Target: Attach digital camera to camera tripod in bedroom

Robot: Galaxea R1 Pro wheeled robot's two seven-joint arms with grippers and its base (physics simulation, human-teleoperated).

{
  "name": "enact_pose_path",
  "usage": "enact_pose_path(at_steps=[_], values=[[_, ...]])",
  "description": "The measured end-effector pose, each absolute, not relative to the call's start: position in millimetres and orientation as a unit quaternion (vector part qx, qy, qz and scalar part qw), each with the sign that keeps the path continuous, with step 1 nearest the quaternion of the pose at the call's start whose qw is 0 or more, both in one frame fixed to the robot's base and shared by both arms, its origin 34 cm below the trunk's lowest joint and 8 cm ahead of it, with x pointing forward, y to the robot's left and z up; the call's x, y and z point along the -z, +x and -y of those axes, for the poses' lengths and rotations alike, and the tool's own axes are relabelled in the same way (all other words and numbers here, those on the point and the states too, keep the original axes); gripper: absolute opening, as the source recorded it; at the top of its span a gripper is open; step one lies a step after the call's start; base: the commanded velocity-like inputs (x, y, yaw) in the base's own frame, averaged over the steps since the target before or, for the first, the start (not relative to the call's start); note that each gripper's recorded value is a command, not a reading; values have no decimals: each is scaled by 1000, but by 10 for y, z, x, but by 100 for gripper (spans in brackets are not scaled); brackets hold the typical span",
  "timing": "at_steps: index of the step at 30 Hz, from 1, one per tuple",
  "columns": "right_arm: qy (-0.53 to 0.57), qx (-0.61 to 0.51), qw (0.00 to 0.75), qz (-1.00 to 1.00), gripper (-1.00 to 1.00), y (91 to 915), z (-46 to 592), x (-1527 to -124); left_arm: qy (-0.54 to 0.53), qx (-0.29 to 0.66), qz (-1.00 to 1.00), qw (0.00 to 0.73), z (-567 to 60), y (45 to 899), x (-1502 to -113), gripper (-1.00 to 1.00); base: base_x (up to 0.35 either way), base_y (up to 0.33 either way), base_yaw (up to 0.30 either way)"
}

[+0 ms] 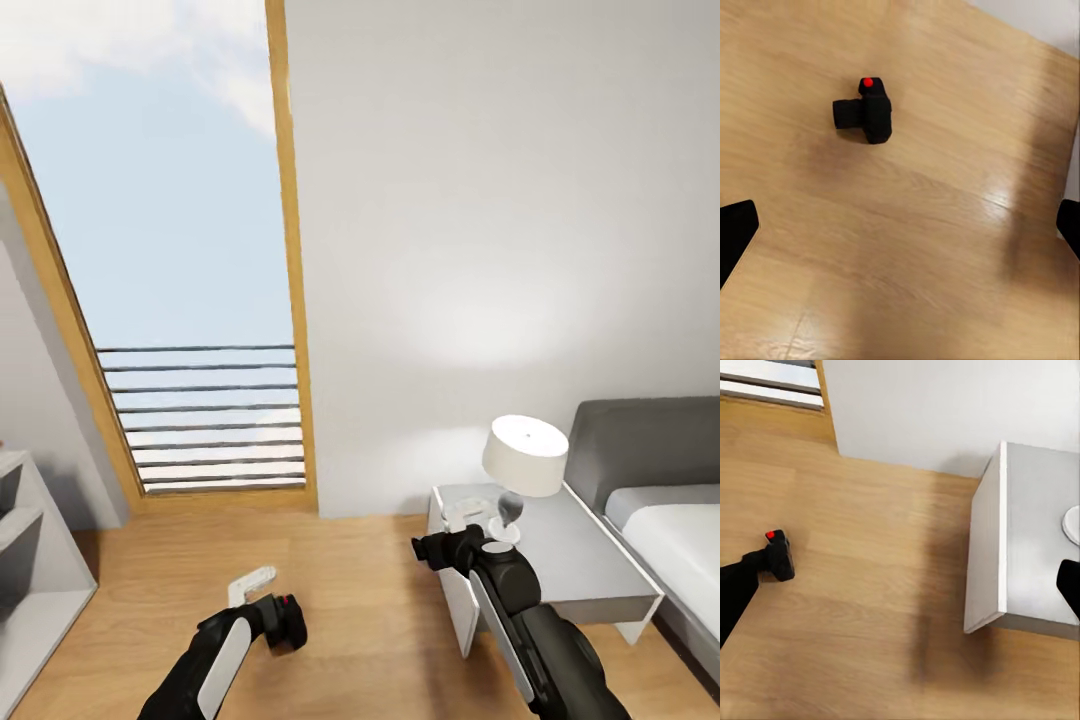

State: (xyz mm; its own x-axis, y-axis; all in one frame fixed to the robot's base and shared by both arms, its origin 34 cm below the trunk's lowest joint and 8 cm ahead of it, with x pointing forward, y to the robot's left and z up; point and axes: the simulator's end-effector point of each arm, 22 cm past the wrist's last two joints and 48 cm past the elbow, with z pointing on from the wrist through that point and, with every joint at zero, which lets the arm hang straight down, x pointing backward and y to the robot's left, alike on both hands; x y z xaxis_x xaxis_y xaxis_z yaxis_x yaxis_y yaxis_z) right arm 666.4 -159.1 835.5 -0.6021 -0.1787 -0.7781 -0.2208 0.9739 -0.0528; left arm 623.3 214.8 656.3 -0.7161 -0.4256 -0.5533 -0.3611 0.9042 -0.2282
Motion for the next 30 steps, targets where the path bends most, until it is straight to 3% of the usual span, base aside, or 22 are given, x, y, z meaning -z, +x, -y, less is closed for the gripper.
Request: enact_pose_path(at_steps=[13,30], values=[[-114,-25,408,-906,100,6610,1554,-8119,-212,52,-925,310,-2134,6227,-6555,100,325,-29,279],[-115,-25,399,-909,100,6590,1547,-8037,-222,54,-924,306,-2056,6193,-6495,100,278,-204,280]])
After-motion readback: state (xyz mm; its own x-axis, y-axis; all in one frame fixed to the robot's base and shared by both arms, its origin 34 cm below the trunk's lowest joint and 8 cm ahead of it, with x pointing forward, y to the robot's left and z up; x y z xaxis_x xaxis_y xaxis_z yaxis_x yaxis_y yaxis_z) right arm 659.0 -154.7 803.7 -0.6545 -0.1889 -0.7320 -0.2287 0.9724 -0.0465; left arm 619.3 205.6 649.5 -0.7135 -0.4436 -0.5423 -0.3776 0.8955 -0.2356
